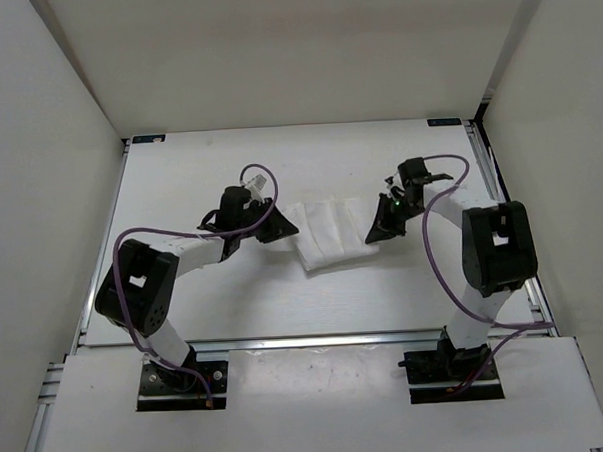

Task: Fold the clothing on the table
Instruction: Fold the skirt

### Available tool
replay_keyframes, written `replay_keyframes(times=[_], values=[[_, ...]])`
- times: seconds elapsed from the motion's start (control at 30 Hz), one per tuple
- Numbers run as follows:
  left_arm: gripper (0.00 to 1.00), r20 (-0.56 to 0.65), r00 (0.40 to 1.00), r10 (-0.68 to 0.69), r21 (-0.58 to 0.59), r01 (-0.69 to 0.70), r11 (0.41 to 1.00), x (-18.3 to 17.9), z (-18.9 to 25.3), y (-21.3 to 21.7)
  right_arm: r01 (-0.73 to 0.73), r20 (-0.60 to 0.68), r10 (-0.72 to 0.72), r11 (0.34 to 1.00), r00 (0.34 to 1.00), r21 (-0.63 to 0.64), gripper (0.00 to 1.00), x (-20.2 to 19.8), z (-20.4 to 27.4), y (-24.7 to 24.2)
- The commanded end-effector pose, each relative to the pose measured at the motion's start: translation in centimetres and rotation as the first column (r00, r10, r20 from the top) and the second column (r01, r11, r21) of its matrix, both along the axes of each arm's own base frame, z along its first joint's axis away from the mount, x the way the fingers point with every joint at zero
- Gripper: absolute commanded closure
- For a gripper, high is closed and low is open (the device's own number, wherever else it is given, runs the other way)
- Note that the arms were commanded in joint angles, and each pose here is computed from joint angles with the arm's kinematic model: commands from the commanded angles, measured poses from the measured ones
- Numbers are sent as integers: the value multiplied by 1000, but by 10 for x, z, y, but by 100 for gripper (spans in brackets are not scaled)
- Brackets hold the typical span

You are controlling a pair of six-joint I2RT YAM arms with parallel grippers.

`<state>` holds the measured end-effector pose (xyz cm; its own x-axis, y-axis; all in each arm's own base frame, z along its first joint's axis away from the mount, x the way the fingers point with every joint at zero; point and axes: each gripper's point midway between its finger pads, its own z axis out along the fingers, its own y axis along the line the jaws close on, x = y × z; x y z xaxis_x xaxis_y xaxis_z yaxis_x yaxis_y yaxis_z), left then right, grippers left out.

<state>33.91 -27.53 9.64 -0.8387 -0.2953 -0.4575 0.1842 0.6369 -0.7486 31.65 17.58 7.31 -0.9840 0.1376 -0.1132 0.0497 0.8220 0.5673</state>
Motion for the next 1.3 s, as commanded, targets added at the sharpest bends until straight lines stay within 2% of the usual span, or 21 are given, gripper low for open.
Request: replay_keyframes(times=[0.0, 0.1, 0.27, 0.37, 0.43, 0.47, 0.5, 0.57, 0.63, 0.7, 0.77, 0.9, 0.93, 1.07, 1.27], values=[[74, 40, 999, -1, -36, 2, 999, -4, 19, 8, 41, -32, -38, 995, 999, 87, 97, 2, -21, -1], [73, 22, 1000, -2, -19, 2, 1000, -14, 13, 16, 73, -89, -58, 982, 994, 176, 97, -4, -39, 2], [73, 18, 998, 61, -8, -61, 998, -14, 9, 43, 92, -36, -84, 946, 996, 310, 98, 14, -23, 6], [74, 40, 990, 134, 16, -134, 991, -4, 16, 76, 64, 68, -101, 907, 993, 417, 96, 25, 27, 6], [73, 20, 980, 200, 90, -201, 975, 0, 9, 106, 52, 171, -148, 882, 974, 469, 96, 32, 71, -4], [73, 51, 980, 192, 121, -197, 973, 1, 13, 113, 62, 186, -172, 872, 967, 486, 95, 33, 82, -7], [73, 52, 977, 209, 180, -215, 960, 0, 7, 124, 77, 208, -201, 871, 957, 485, 87, 32, 91, -14], [71, 67, 976, 208, 243, -218, 945, -5, 4, 131, 130, 240, -260, 883, 935, 451, 63, 35, 96, -35], [65, 59, 979, 197, 279, -205, 938, -14, -1, 130, 169, 252, -290, 895, 923, 413, 61, 36, 92, -55], [62, 39, 980, 197, 296, -200, 934, -22, -6, 132, 234, 174, -314, 900, 933, 368, 57, 28, 75, -69], [52, -7, 985, 172, 302, -162, 939, -36, -14, 131, 277, 148, -337, 906, 930, 320, 47, 22, 59, -81], [23, -90, 982, 169, 346, -128, 929, -54, -27, 144, 329, 143, -385, 892, 912, 310, 40, 8, 48, -88], [2, -119, 976, 185, 377, -128, 917, -61, -34, 150, 339, 142, -398, 886, 906, 318, 40, 5, 47, -89], [1, -127, 973, 190, 416, -122, 901, -73, -40, 164, 367, 99, -413, 878, 905, 306, 40, -6, 35, -94], [1, -139, 981, 137, 422, -66, 904, -78, -41, 162, 371, 94, -412, 882, 906, 291, 40, -5, 34, -96]])
